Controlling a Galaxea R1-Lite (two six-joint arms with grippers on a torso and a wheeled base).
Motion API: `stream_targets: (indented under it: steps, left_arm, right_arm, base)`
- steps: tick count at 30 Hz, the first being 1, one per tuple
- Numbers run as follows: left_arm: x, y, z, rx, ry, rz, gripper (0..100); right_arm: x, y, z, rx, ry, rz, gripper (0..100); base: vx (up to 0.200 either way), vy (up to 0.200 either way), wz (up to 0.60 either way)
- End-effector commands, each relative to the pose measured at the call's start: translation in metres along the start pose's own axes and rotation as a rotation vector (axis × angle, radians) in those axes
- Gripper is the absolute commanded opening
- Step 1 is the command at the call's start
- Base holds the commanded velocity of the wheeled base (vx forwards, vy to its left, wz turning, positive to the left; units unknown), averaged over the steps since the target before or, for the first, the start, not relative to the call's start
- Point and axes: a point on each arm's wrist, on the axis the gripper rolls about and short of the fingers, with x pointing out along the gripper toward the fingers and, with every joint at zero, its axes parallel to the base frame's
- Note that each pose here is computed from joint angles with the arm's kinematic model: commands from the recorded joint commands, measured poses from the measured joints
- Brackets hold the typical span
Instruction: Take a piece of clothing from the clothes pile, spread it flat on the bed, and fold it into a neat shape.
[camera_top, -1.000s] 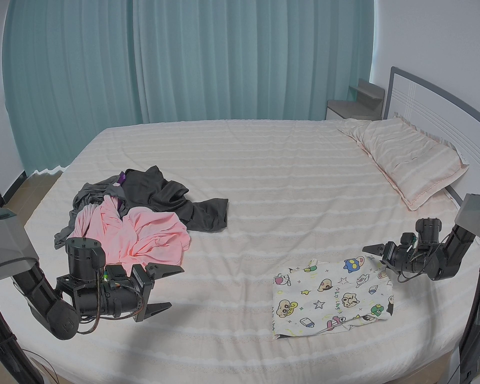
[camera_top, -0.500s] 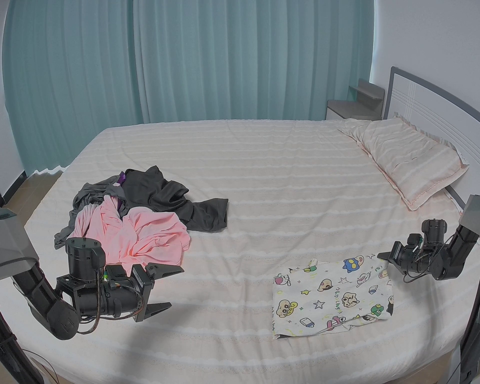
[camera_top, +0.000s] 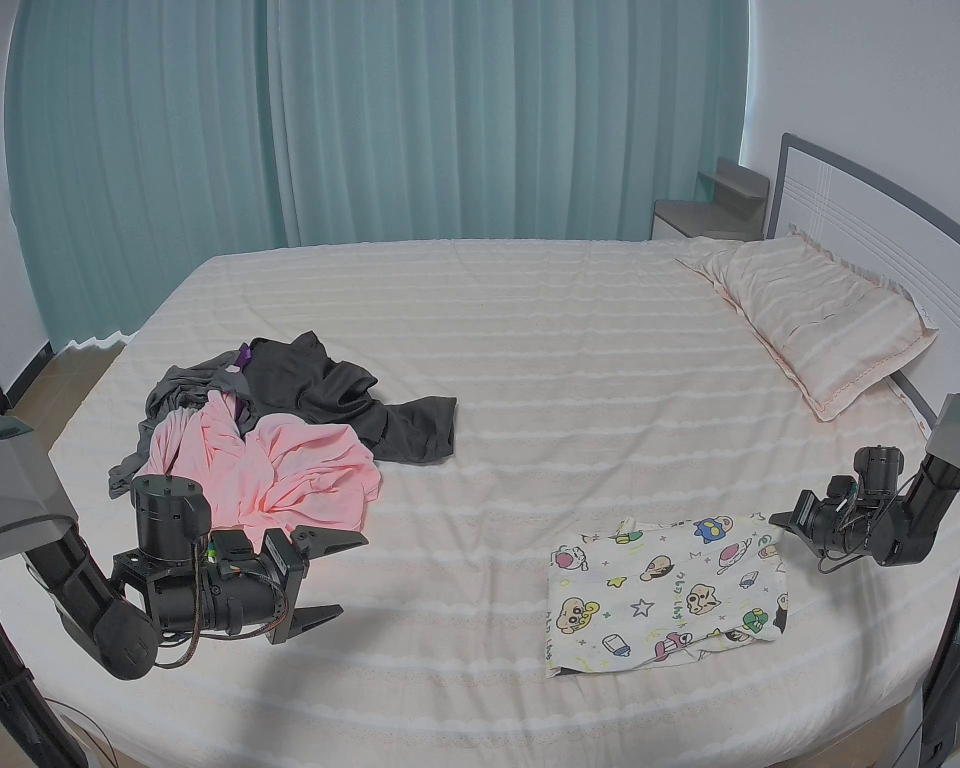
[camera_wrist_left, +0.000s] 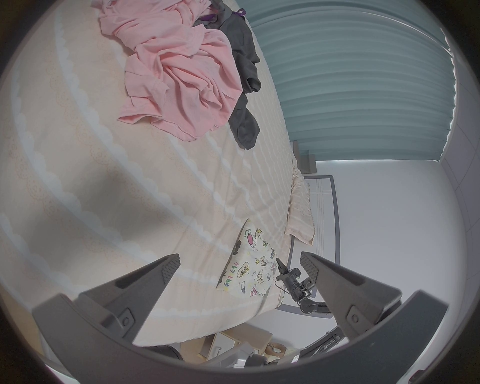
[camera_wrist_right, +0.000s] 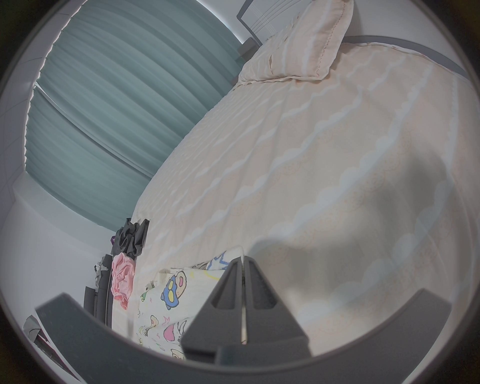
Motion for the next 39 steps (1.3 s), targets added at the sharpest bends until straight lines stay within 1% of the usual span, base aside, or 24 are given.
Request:
stream_targets:
  steps: [1, 6, 9, 10, 13, 14, 16, 18, 24, 25, 26, 27, 28, 30, 32, 35, 39]
  left_arm:
    - [0.0, 0.0, 0.0, 0.0, 0.0, 0.0, 100]
    - [0.0, 0.0, 0.0, 0.0, 0.0, 0.0, 100]
    - [0.0, 0.0, 0.0, -0.002, 0.0, 0.0, 100]
    - [0.0, 0.0, 0.0, 0.0, 0.0, 0.0, 100]
    - [0.0, 0.0, 0.0, -0.002, 0.0, 0.0, 100]
    - [0.0, 0.0, -0.001, -0.002, 0.002, 0.001, 100]
    - [0.001, 0.0, -0.002, 0.002, 0.008, 0.0, 100]
    - [0.001, 0.0, -0.003, 0.003, 0.013, 0.001, 100]
    - [0.001, 0.0, -0.005, 0.003, 0.02, 0.004, 100]
    - [0.001, 0.0, -0.005, 0.003, 0.019, 0.004, 100]
    - [0.001, 0.0, -0.005, 0.003, 0.02, 0.004, 100]
    - [0.001, 0.0, -0.005, 0.002, 0.02, 0.005, 100]
    - [0.001, 0.0, -0.005, 0.002, 0.019, 0.006, 100]
    - [0.001, 0.0, -0.005, 0.002, 0.02, 0.005, 100]
    - [0.001, 0.001, -0.005, 0.0, 0.021, 0.006, 100]
    - [0.002, 0.001, -0.006, -0.001, 0.025, 0.009, 100]
    - [0.002, 0.001, -0.007, 0.002, 0.027, 0.007, 100]
  right_arm:
    - [-0.001, -0.001, 0.001, 0.003, -0.008, 0.0, 0]
    - [0.001, -0.002, 0.003, 0.005, -0.034, -0.039, 0]
    - [0.0, -0.001, 0.005, 0.006, -0.045, -0.041, 0]
    - [-0.001, 0.001, 0.005, 0.022, -0.052, -0.04, 100]
    - [-0.005, 0.005, 0.008, 0.032, -0.075, -0.029, 100]
    - [-0.009, 0.01, 0.011, 0.039, -0.104, -0.018, 100]
    - [-0.017, 0.016, 0.013, 0.046, -0.141, -0.021, 100]
    - [-0.028, 0.022, 0.009, 0.05, -0.15, -0.032, 100]
    - [-0.063, 0.032, -0.035, 0.03, -0.055, -0.037, 100]
    - [-0.07, 0.031, -0.049, 0.002, -0.019, -0.046, 100]
    - [-0.071, 0.031, -0.051, -0.001, -0.016, -0.046, 100]
    - [-0.078, 0.028, -0.065, -0.047, 0.026, -0.065, 100]
    - [-0.082, 0.026, -0.074, -0.086, 0.053, -0.071, 100]
    - [-0.088, 0.024, -0.086, -0.13, 0.084, -0.075, 100]
    - [-0.094, 0.024, -0.095, -0.154, 0.103, -0.075, 100]
    - [-0.098, 0.028, -0.104, -0.162, 0.113, -0.062, 100]
    - [-0.1, 0.028, -0.109, -0.17, 0.108, -0.057, 100]
  base:
    - [0.0, 0.0, 0.0]
    - [0.0, 0.0, 0.0]
    - [0.0, 0.0, 0.0]
    - [0.0, 0.0, 0.0]
    - [0.0, 0.0, 0.0]
    - [0.0, 0.0, 0.0]
    - [0.0, 0.0, 0.0]
    - [0.0, 0.0, 0.0]
    - [0.0, 0.0, 0.0]
    - [0.0, 0.0, 0.0]
    - [0.0, 0.0, 0.0]
    - [0.0, 0.0, 0.0]
    - [0.0, 0.0, 0.0]
    - [0.0, 0.0, 0.0]
    - [0.0, 0.0, 0.0]
    - [0.0, 0.0, 0.0]
    - [0.0, 0.0, 0.0]
